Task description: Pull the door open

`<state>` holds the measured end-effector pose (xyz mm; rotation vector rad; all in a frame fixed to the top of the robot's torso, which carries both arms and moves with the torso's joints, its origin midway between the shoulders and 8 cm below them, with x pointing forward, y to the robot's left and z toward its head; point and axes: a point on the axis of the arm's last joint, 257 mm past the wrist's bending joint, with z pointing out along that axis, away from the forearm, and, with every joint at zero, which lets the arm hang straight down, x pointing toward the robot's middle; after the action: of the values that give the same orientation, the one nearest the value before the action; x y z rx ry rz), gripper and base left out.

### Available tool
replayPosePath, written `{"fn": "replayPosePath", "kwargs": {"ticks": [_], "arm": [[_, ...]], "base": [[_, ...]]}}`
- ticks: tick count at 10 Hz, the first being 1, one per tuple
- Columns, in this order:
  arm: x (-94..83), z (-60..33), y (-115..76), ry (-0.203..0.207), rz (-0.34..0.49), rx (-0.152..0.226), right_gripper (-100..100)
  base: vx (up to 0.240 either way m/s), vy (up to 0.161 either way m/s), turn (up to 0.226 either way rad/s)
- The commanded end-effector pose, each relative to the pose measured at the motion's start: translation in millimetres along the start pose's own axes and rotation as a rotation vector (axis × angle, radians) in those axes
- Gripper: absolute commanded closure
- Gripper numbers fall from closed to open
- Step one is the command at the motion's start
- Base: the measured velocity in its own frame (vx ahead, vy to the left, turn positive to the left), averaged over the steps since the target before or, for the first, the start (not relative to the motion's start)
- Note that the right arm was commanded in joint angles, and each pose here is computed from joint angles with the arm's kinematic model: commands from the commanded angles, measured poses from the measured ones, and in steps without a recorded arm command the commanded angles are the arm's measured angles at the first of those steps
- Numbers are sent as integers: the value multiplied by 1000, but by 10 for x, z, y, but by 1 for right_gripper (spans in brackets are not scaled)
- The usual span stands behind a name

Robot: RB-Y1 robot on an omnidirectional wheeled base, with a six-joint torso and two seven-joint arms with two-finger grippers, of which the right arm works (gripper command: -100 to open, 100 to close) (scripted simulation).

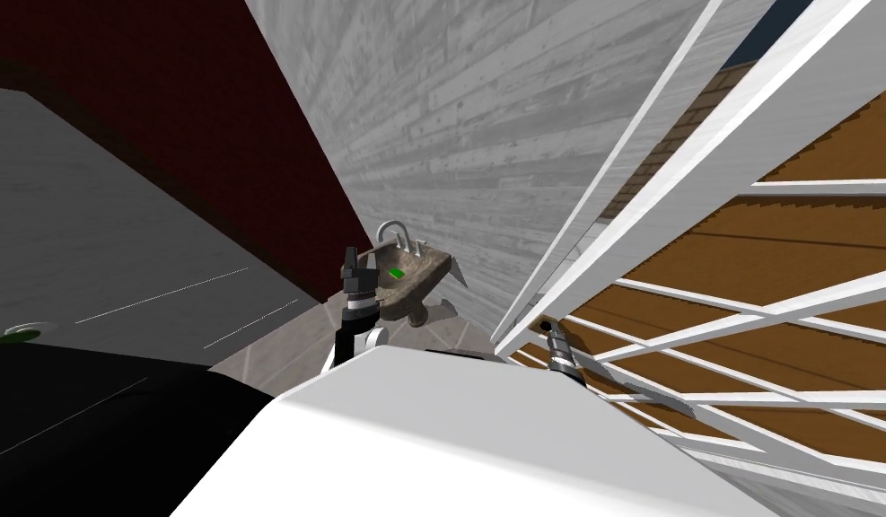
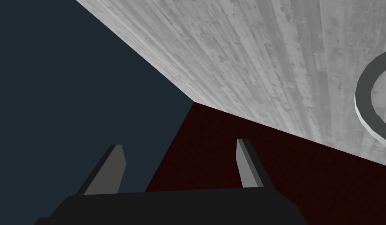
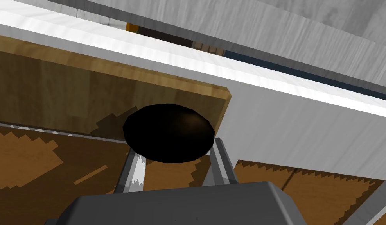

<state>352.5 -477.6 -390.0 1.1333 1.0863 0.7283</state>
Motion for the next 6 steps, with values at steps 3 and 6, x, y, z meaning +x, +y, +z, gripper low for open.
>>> {"fn": "replayPosePath", "kwargs": {"ticks": [3, 6], "arm": [[60, 38, 20, -2, 126, -2, 100], [80, 70, 27, -7, 224, -2, 100]], "base": [[-41, -15, 40], [-59, -20, 49]]}}
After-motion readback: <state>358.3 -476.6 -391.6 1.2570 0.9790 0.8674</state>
